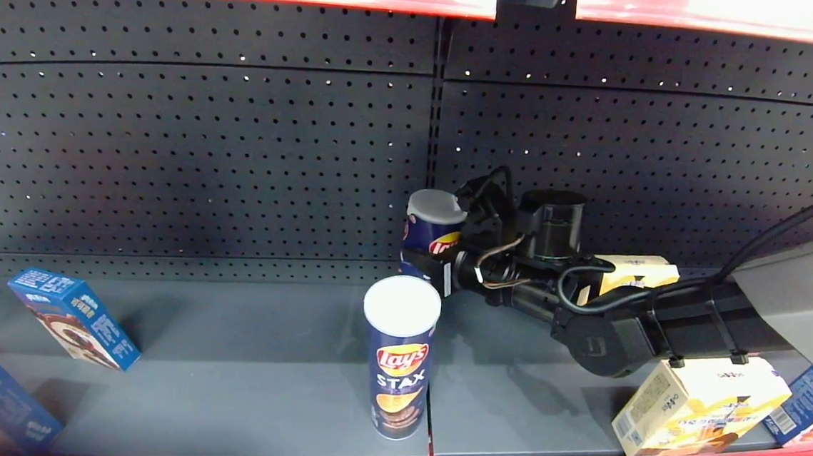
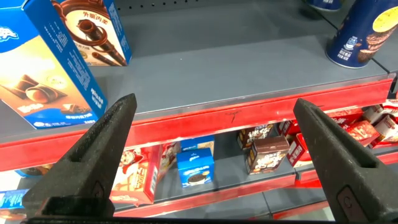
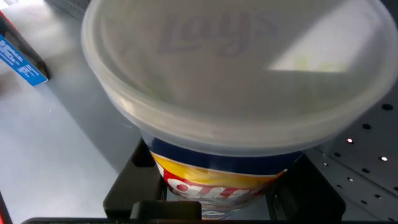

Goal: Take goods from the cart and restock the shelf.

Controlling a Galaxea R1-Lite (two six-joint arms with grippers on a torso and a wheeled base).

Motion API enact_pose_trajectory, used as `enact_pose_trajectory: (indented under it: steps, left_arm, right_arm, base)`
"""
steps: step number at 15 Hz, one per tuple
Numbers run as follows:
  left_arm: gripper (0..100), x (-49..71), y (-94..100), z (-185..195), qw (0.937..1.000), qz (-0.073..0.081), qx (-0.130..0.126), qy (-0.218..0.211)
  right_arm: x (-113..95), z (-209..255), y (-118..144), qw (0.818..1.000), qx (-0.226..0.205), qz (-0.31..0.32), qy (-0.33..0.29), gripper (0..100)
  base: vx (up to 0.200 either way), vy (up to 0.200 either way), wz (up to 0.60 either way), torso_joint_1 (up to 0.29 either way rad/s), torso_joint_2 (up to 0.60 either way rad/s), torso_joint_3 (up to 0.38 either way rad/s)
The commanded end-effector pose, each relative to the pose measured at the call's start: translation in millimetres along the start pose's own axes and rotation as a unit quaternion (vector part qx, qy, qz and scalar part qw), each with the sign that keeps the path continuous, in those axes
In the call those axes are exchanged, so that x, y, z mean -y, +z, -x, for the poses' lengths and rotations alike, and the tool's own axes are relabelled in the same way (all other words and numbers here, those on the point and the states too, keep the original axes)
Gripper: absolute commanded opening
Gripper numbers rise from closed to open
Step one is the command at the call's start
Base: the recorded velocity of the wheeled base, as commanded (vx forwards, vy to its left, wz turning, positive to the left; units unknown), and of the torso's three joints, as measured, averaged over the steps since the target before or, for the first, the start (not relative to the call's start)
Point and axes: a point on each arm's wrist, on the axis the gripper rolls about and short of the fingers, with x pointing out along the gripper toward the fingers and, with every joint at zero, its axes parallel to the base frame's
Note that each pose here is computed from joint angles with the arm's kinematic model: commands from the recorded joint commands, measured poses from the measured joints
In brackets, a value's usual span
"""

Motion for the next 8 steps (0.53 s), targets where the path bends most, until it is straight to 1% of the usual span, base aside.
enact_pose_trajectory:
  steps: [1, 8]
  left_arm:
    - [100, 0.0, 0.2, -0.1, 1.0000, 0.000, -0.001, 0.000]
    - [100, 0.0, -0.2, -0.2, 1.0000, 0.000, -0.001, 0.000]
  right_arm:
    - [0.5, -2.3, -5.5, 1.000, -0.009, 0.001, 0.000, 0]
    - [-0.5, -5.4, -9.3, 1.000, -0.014, 0.005, 0.003, 0]
  base:
    - [0.000, 0.000, 0.00, 0.000, 0.00, 0.000]
    - [0.000, 0.000, 0.00, 0.000, 0.00, 0.000]
